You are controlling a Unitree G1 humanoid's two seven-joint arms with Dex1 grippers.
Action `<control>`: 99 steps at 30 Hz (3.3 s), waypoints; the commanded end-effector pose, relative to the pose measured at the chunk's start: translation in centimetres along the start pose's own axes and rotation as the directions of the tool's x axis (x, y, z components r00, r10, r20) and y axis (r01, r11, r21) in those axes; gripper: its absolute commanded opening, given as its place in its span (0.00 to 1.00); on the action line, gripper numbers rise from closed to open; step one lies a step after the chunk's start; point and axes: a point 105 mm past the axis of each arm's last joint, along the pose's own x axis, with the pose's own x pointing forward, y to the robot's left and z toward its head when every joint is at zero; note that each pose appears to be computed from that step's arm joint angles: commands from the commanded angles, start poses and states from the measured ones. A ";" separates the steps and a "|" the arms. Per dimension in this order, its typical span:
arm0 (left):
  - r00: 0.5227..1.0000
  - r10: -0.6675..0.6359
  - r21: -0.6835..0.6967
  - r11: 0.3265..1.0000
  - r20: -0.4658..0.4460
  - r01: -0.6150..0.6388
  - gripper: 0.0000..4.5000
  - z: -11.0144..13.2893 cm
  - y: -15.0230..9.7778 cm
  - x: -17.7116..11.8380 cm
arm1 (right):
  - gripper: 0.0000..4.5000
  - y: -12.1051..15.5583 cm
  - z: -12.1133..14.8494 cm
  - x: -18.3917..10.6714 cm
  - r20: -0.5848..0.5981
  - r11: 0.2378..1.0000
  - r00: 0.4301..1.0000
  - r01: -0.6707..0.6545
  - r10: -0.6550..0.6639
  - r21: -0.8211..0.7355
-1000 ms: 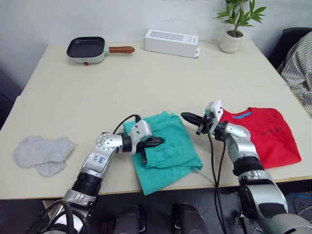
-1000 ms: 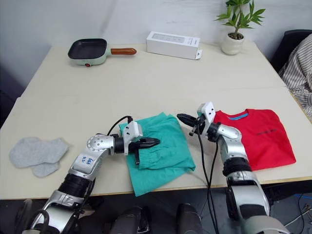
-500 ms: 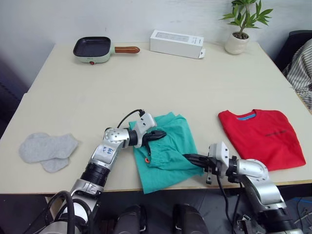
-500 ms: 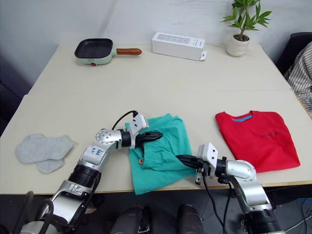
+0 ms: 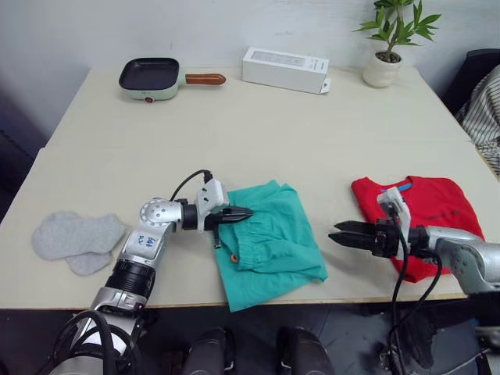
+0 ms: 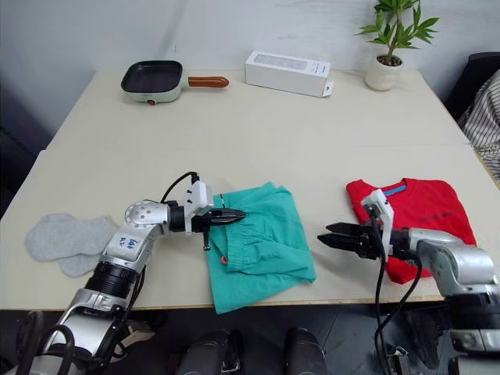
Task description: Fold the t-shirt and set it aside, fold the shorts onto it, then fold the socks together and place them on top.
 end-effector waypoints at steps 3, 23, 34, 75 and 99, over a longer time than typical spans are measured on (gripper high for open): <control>0.999 0.030 0.012 0.999 -0.024 -0.029 0.00 -0.8 -0.5 0.2 | 0.86 0.7 0.3 3.7 -0.077 0.989 0.992 -0.092 0.101 0.114; 0.991 0.136 0.009 0.991 -0.013 -0.136 0.00 -1.0 0.1 -0.4 | 0.01 5.7 4.1 7.0 -0.018 0.944 0.962 -0.264 0.273 0.199; 0.979 -0.016 -0.054 0.998 0.201 0.028 0.48 5.0 -1.8 -4.3 | 0.00 5.9 5.6 -7.4 -0.132 0.997 0.990 -0.054 0.047 -0.053; 0.984 0.005 -0.051 0.999 0.177 0.004 1.00 4.6 -1.2 -6.0 | 0.99 -2.6 13.2 -24.0 0.225 0.409 0.714 0.597 -0.663 -0.690; 0.787 0.614 -0.061 0.784 -0.063 -0.617 1.00 2.4 -2.8 -21.7 | 0.99 6.0 2.4 0.2 0.433 0.632 0.899 0.374 -0.066 -0.679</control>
